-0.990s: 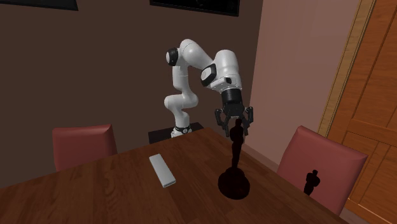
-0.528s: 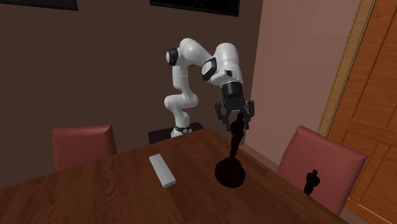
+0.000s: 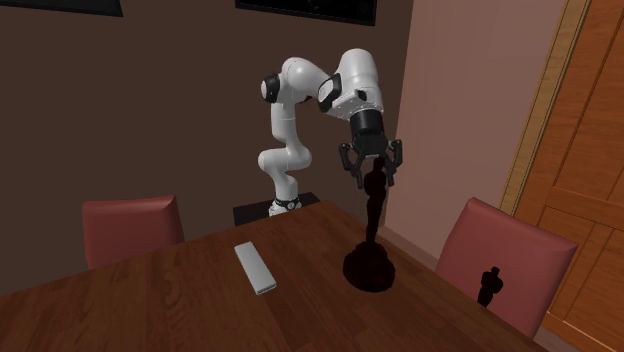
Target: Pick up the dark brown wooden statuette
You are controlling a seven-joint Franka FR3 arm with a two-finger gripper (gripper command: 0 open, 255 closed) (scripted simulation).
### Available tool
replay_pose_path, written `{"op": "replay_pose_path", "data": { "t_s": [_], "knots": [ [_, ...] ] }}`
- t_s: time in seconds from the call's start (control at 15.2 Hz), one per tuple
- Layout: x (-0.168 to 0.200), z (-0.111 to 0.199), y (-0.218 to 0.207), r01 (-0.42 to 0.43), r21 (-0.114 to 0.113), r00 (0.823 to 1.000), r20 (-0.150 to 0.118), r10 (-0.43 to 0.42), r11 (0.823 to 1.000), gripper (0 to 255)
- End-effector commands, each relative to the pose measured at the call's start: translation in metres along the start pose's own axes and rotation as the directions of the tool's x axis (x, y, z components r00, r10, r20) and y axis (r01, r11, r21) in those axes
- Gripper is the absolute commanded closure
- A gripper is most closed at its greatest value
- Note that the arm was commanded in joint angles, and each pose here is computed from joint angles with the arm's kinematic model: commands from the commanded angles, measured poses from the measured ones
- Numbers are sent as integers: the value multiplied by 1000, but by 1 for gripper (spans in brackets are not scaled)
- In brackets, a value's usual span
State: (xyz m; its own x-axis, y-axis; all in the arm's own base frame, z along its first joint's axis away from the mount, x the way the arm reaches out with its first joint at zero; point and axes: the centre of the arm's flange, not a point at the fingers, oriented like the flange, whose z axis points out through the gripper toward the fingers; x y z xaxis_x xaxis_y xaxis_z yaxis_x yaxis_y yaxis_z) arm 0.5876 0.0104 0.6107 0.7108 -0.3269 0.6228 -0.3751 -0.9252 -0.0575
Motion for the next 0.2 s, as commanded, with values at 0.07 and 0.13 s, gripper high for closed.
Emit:
{"op": "replay_pose_path", "data": {
  "t_s": [0.07, 0.13],
  "knots": [
    [8, -9, 0, 0, 0, 1000, -1, 0, 1000, 255],
    [8, -9, 0, 0, 0, 1000, -1, 0, 1000, 255]
  ]
}}
